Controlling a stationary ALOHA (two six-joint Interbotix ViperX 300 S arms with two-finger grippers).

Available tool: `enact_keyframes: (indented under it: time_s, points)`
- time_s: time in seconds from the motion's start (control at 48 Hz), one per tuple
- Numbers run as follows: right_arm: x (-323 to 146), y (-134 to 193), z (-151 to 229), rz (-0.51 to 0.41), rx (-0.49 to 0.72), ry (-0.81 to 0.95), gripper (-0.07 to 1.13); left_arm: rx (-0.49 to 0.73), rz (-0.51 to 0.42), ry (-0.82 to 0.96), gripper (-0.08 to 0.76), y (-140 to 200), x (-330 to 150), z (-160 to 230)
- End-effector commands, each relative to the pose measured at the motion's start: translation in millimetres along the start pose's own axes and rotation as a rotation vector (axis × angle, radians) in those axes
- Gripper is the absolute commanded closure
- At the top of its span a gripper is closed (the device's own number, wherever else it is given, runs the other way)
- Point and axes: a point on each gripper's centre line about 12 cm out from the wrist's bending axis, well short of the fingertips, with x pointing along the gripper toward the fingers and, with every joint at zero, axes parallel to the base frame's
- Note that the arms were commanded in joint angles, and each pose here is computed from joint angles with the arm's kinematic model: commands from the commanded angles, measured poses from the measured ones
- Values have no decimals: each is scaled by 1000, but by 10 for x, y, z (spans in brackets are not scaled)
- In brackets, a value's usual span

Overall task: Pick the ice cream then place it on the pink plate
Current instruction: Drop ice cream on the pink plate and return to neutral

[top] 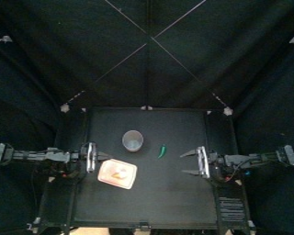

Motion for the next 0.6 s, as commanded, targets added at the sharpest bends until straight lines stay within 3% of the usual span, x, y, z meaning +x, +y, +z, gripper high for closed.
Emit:
enact_keyframes:
  time_s: [0.021,0.604]
  points:
    - [30,-4,57,-2,3,-11,16,3,-1,-38,703,-4,26,113]
    - [25,-3,35,-1,-5,2,16,17,-7,-43,703,-13,26,124]
